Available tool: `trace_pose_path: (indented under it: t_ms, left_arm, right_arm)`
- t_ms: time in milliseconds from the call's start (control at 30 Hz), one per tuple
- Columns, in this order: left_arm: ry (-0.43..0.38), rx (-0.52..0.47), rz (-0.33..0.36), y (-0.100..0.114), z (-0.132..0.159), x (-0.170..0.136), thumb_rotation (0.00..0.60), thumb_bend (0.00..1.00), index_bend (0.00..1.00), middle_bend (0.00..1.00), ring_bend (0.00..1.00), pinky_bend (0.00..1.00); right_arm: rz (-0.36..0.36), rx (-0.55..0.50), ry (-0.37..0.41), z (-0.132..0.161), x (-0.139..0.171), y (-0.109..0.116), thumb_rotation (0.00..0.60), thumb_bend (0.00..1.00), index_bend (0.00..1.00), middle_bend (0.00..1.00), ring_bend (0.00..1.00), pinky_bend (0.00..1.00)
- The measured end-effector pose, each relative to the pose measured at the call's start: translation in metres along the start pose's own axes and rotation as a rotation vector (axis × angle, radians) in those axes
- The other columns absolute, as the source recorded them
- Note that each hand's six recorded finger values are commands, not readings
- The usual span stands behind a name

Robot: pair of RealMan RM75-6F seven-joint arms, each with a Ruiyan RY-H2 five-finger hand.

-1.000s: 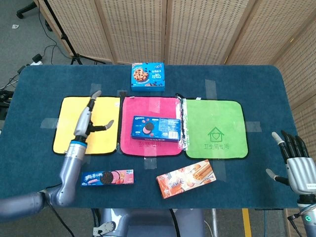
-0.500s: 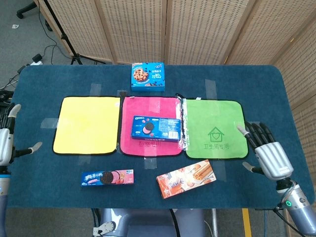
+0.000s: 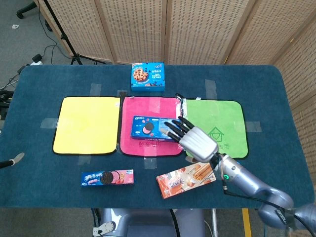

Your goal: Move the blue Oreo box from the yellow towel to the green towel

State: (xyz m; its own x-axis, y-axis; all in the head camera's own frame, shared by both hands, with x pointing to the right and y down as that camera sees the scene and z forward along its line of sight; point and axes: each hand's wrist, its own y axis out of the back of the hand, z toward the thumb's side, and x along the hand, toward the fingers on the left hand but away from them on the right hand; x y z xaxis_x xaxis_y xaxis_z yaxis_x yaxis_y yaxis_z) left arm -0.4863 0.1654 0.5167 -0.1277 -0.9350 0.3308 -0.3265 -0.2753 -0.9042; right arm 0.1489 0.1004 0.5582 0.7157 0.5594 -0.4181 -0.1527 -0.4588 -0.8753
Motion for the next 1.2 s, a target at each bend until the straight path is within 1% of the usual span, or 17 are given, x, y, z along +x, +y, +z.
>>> trace_pose_path:
  t_ms: [100, 167, 300, 433, 567, 667, 767, 900, 1033, 1200]
  left_arm:
    - [0.004, 0.004, -0.009, -0.002, -0.001, 0.001, 0.6, 0.0, 0.0, 0.0, 0.0, 0.0]
    - [0.01, 0.01, -0.02, -0.004, -0.002, 0.001, 0.6, 0.0, 0.0, 0.0, 0.0, 0.0]
    - [0.032, 0.022, -0.035, -0.007, -0.005, 0.004, 0.6, 0.0, 0.0, 0.0, 0.0, 0.0]
    - [0.046, 0.021, -0.039, -0.008, -0.006, 0.006, 0.6, 0.0, 0.0, 0.0, 0.0, 0.0]
    - [0.061, 0.03, -0.059, -0.013, -0.008, 0.01, 0.6, 0.0, 0.0, 0.0, 0.0, 0.0]
    - [0.065, 0.042, -0.068, -0.015, -0.009, 0.014, 0.6, 0.0, 0.0, 0.0, 0.0, 0.0]
    - [0.071, 0.045, -0.074, -0.017, -0.01, 0.016, 0.6, 0.0, 0.0, 0.0, 0.0, 0.0]
    - [0.077, 0.045, -0.077, -0.018, -0.01, 0.017, 0.6, 0.0, 0.0, 0.0, 0.0, 0.0]
    - [0.086, 0.046, -0.077, -0.018, -0.012, 0.019, 0.6, 0.0, 0.0, 0.0, 0.0, 0.0]
    - [0.094, 0.05, -0.083, -0.02, -0.012, 0.022, 0.6, 0.0, 0.0, 0.0, 0.0, 0.0]
  right_arm:
    - [0.0, 0.035, 0.054, 0.023, -0.034, 0.001, 0.6, 1.0, 0.15, 0.0, 0.0, 0.0]
    - [0.004, 0.065, 0.077, 0.037, -0.057, -0.001, 0.6, 1.0, 0.16, 0.0, 0.0, 0.0]
    - [0.017, 0.108, 0.08, 0.055, -0.097, -0.005, 0.6, 1.0, 0.16, 0.0, 0.0, 0.0]
    - [0.052, 0.108, 0.038, 0.063, -0.125, -0.019, 0.6, 1.0, 0.17, 0.01, 0.0, 0.0]
    - [0.086, 0.108, -0.035, 0.066, -0.153, -0.036, 0.6, 1.0, 0.19, 0.03, 0.0, 0.0]
    - [0.089, 0.131, -0.091, 0.07, -0.171, -0.046, 0.6, 1.0, 0.23, 0.07, 0.0, 0.02]
    - [0.091, 0.156, -0.129, 0.071, -0.184, -0.051, 0.6, 1.0, 0.25, 0.1, 0.0, 0.02]
    - [0.108, 0.159, -0.137, 0.076, -0.193, -0.055, 0.6, 1.0, 0.25, 0.11, 0.0, 0.02]
    - [0.134, 0.137, -0.115, 0.082, -0.196, -0.061, 0.6, 1.0, 0.25, 0.11, 0.0, 0.03]
    - [0.164, 0.131, -0.067, 0.096, -0.198, -0.07, 0.6, 1.0, 0.25, 0.12, 0.0, 0.05]
